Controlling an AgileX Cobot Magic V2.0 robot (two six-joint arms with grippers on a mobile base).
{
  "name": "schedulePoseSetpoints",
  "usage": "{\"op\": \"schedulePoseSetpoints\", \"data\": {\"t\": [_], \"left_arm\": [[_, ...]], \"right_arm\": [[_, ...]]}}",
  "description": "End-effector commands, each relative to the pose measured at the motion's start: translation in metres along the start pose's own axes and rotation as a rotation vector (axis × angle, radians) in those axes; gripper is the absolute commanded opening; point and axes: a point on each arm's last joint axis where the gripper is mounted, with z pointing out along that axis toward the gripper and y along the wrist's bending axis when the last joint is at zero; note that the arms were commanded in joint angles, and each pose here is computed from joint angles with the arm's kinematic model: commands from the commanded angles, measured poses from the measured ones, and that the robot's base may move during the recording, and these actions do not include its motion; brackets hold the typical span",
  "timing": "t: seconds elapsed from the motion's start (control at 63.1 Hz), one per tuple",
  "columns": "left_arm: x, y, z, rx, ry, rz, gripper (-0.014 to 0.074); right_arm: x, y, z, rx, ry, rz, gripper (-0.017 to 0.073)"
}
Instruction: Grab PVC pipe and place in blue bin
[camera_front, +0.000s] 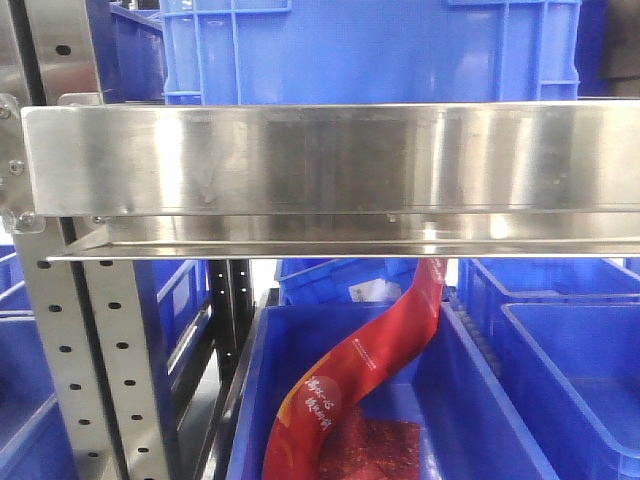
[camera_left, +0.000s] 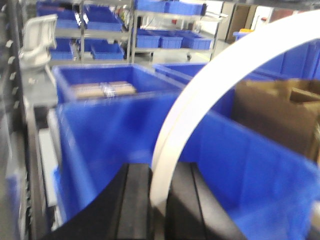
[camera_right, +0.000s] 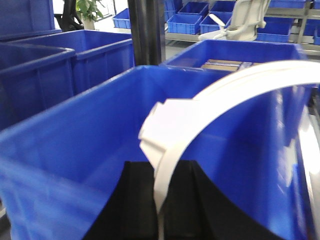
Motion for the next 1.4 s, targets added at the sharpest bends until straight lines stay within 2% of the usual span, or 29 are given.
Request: {"op": "schedulePoseSetpoints", "data": {"t": [0.0,0.159,0.333,0.523,0.618,0.666,0.729,0.872,0.952,1.047,1.285,1.348,1.38], "left_arm": [[-0.014,-0.003,0.032,0.007,-0.045,0.008,-0.0111],[-0.027,-0.003,0.080,0.010,-0.074,0.009,-0.0111],[-0.010,-0.001,0.121,0.007,-0.033,0.008,-0.0111],[0.009,0.001,0.135,0.003,0.054,0.009,-0.0111],[0.012,0.002,0.135,-0.009,0.084,0.044,-0.0111],[0.013,0.003,0.135,-0.014,0.098,0.052,-0.0102],[0.015,0.003,0.135,-0.014,0.112,0.052,-0.0042],[0.018,0.003,0.134,-0.013,0.146,0.052,0.0202],[0.020,0.003,0.134,-0.014,0.173,0.051,0.0340],[0.021,0.003,0.134,-0.014,0.181,0.051,0.0404],[0.014,0.002,0.129,-0.013,0.162,0.052,0.0400],[0.009,0.002,0.124,-0.012,0.153,0.052,0.0360],[0.008,0.002,0.122,-0.012,0.156,0.052,0.0308]], "right_arm": [[-0.016,0.003,0.021,-0.013,-0.043,0.015,-0.0168],[-0.032,0.004,0.057,-0.016,-0.059,0.018,-0.0168],[-0.031,0.003,0.084,-0.014,-0.060,0.019,-0.0168],[-0.019,0.001,0.100,-0.010,-0.027,0.020,-0.0168],[-0.015,0.001,0.105,-0.008,-0.014,0.020,-0.0151],[-0.013,0.000,0.108,-0.008,-0.008,0.023,-0.0104],[-0.012,0.000,0.109,-0.009,-0.002,0.028,0.0001],[-0.010,0.000,0.110,-0.009,0.007,0.031,0.0287],[-0.009,0.000,0.110,-0.010,0.024,0.031,0.0356],[-0.006,0.001,0.110,-0.010,0.051,0.031,0.0344],[-0.008,0.001,0.103,-0.012,0.071,0.030,0.0237],[-0.013,0.002,0.096,-0.014,0.057,0.029,0.0173],[-0.015,0.002,0.095,-0.014,0.053,0.029,0.0143]]}}
